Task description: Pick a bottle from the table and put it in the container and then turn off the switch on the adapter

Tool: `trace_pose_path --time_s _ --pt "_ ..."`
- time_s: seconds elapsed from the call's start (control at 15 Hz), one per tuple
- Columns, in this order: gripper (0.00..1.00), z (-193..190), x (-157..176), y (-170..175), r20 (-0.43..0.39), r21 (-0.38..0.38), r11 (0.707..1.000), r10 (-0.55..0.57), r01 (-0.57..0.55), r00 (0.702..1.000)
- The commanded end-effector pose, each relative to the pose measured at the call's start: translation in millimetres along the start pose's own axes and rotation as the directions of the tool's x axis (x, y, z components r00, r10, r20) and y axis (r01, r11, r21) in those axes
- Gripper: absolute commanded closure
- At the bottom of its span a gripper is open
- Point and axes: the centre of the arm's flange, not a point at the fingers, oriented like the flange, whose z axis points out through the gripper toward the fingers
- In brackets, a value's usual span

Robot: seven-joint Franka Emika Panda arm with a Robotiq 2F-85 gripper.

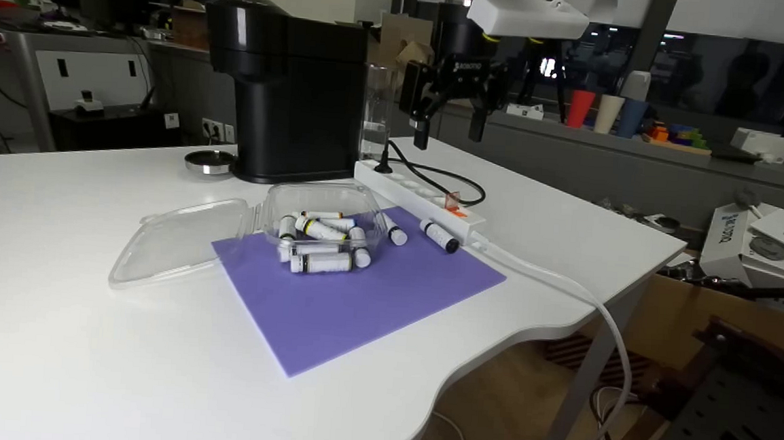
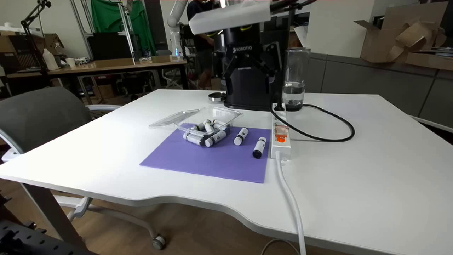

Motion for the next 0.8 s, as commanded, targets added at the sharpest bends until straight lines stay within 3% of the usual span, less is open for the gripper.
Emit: trace_pose_path --time_s 0.0,0.4,0.73 --pt "0.00 30.7 3.7 9.9 0.065 -0.023 0.999 0.035 -0.033 0.997" --pt "0.00 78.0 -10.1 21.1 0.147 -0.045 0.999 0.034 -0.028 0.988" --pt "0.00 111.7 -9.1 14.4 0.162 -0.041 0.999 0.013 -0.007 0.987"
